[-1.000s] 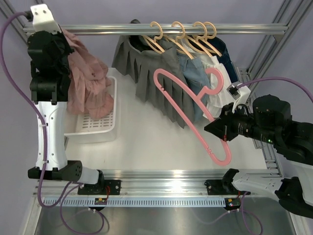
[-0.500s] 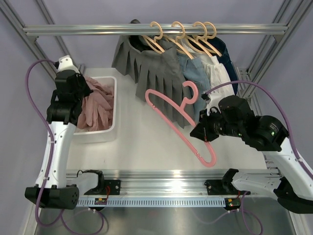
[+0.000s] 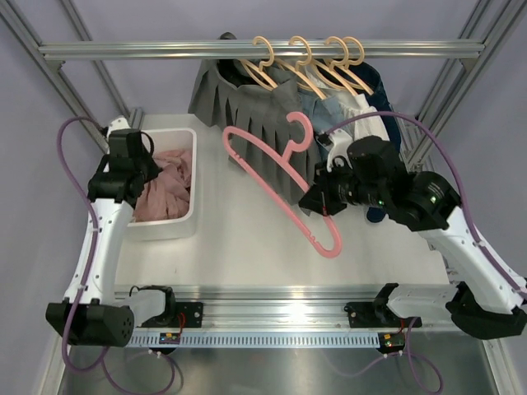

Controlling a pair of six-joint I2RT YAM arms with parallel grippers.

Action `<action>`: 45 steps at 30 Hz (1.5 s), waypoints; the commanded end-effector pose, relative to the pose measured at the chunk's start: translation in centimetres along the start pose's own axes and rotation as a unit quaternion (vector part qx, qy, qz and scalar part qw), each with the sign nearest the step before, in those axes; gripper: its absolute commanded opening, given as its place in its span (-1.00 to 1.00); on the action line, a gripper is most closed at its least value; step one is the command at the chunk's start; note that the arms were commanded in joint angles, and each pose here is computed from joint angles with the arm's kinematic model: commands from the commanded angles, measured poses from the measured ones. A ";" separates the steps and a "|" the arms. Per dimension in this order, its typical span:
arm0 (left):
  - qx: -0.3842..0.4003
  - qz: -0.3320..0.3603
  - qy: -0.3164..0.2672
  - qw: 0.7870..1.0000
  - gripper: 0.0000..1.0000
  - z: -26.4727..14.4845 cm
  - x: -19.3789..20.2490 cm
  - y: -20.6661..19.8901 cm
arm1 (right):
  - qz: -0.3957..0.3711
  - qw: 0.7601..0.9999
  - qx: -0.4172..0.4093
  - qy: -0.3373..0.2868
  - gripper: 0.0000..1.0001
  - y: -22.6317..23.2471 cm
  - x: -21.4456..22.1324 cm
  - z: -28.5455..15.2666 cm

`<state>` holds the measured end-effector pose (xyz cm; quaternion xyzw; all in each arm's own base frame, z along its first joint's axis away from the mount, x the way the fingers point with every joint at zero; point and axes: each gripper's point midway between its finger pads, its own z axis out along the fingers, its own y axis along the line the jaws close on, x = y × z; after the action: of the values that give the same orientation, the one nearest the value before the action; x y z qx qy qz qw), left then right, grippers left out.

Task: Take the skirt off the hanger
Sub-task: Place the skirt in the bin, then place the hanger at the clothesline.

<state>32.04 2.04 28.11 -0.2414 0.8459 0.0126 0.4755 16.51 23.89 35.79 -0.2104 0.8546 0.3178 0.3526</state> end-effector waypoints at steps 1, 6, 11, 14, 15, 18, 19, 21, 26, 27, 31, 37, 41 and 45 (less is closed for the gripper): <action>-0.007 -0.024 0.050 0.998 -1.00 2.6 2.4 0.0 | -0.044 0.996 -0.019 -0.079 -1.00 1.8 -5.9 0.9; -0.014 -0.042 0.082 0.996 0.00 4.4 2.2 0.7 | -0.062 0.994 -0.012 -0.092 -1.00 2.3 -8.8 3.5; 0.008 -0.052 0.059 0.997 0.77 2.3 1.2 0.4 | -0.059 0.993 -0.012 -0.101 -1.00 2.8 -10.1 3.7; 0.042 -0.062 0.010 0.997 0.98 -1.6 -0.6 -0.9 | -0.058 0.994 -0.004 -0.092 -1.00 2.3 -9.4 4.0; 0.039 -0.067 -0.019 0.997 0.98 -2.8 -1.8 -0.7 | -0.058 0.995 0.000 -0.085 -1.00 2.0 -8.9 4.5; 0.068 -0.087 -0.046 0.993 0.97 -6.2 -3.5 -1.9 | -0.056 0.995 0.004 -0.078 -1.00 1.7 -8.4 4.7; 0.077 -0.092 -0.054 0.991 0.96 -7.2 -4.2 -2.1 | -0.054 0.995 0.003 -0.079 -1.00 1.7 -8.4 4.7; 0.074 -0.101 -0.059 0.990 0.94 -7.7 -4.5 -1.9 | -0.054 0.995 -0.003 -0.080 -1.00 2.0 -8.5 4.7; 0.082 -0.095 -0.027 0.992 0.83 -5.5 -1.7 -2.2 | -0.057 0.994 -0.010 -0.088 -1.00 2.4 -9.5 5.4; 0.085 -0.096 -0.019 0.992 0.82 -4.9 -1.0 -2.3 | -0.057 0.994 -0.010 -0.090 -1.00 2.5 -9.7 5.6; 0.077 -0.097 0.005 0.992 0.59 -2.6 1.0 -2.4 | -0.067 0.992 0.014 -0.104 -1.00 2.0 -11.7 7.6; 0.162 -0.133 -0.068 0.976 0.57 -6.2 -1.8 -4.1 | -0.092 0.983 0.058 -0.149 -1.00 1.7 -16.6 12.1; 0.197 -0.141 -0.085 0.967 0.60 -7.8 -2.8 -4.9 | -0.108 0.976 0.052 -0.184 -1.00 2.9 -20.5 14.9; 0.210 -0.141 -0.098 0.962 0.62 -8.8 -3.2 -5.0 | -0.107 0.974 0.020 -0.198 -1.00 4.0 -21.6 18.0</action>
<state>28.05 -2.55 33.80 -0.2651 0.7629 -0.1754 0.5630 36.83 41.16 40.35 -0.2255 0.7817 0.2750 0.5123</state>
